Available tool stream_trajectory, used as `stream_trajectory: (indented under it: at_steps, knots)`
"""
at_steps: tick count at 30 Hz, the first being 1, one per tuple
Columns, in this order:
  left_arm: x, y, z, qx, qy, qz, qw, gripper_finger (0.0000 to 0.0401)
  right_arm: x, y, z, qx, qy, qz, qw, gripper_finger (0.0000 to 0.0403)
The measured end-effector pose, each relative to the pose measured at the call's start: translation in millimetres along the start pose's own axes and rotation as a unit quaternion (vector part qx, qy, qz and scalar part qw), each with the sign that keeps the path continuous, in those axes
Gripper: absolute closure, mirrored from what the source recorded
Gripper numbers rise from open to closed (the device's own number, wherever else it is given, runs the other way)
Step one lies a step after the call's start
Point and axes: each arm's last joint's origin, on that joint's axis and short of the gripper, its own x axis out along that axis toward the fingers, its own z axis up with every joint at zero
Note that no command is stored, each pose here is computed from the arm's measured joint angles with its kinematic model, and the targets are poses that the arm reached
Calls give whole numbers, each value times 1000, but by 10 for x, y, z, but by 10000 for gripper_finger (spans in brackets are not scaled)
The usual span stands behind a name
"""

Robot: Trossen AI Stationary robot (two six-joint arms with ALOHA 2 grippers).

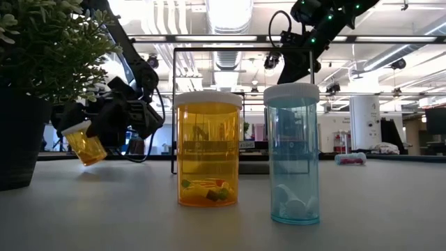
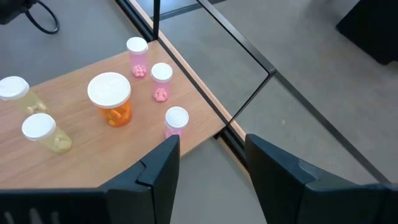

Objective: Pick and place medicine bottles onto shelf by color
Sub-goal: Put the top orange pill bottle on the shelf aligned with the other orange pill bottle

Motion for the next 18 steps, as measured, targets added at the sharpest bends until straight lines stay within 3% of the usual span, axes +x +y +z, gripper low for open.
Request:
stream_trajectory:
  at_steps: [18]
  knots:
    - [-4,-29,33,5,-15,-11,1000,208,0,0,0,0,0,0,1000,232]
